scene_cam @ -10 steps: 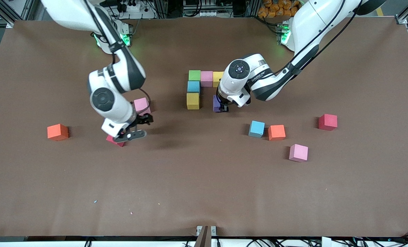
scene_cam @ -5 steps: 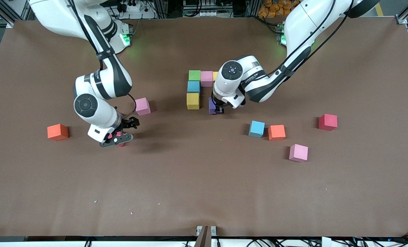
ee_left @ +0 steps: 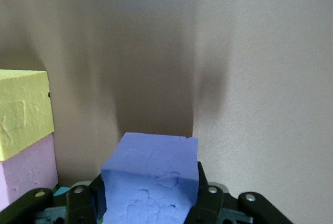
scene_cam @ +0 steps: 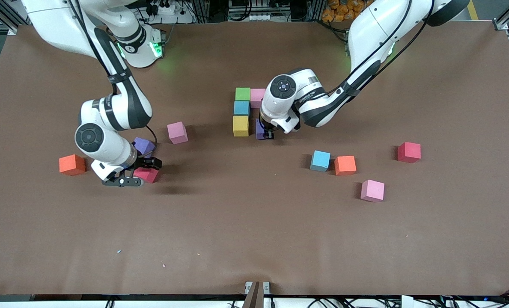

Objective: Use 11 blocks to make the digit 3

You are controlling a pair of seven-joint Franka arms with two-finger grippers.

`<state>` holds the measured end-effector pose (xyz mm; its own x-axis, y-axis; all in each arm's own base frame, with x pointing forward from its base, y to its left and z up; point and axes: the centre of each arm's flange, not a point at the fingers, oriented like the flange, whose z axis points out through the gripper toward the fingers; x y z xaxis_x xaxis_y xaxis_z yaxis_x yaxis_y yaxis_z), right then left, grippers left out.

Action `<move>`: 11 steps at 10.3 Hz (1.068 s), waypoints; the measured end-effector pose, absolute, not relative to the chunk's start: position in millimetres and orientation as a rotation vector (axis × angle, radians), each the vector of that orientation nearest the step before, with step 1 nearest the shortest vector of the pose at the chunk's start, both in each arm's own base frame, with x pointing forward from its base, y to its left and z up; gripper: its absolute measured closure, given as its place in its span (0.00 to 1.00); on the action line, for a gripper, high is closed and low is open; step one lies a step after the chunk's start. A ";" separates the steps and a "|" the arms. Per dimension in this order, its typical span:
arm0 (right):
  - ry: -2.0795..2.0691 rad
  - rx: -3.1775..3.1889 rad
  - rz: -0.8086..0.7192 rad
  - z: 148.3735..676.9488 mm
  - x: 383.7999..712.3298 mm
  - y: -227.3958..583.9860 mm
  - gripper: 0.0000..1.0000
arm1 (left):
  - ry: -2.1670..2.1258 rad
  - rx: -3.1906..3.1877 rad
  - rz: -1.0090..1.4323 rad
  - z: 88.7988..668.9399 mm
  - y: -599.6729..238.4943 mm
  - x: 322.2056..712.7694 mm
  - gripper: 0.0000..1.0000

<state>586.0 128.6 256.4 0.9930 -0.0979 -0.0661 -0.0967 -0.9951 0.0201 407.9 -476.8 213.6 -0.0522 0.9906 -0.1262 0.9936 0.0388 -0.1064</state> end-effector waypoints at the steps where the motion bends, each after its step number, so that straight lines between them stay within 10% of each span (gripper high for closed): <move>1: -0.222 3.115 -0.100 255.2 586.5 128.1 0.00 | 2.252 2.153 -0.249 211.3 -477.5 407.0 0.40; 11: -0.549 3.079 -0.053 211.1 597.4 84.4 0.00 | 2.232 2.142 -0.233 200.6 -497.3 407.9 0.40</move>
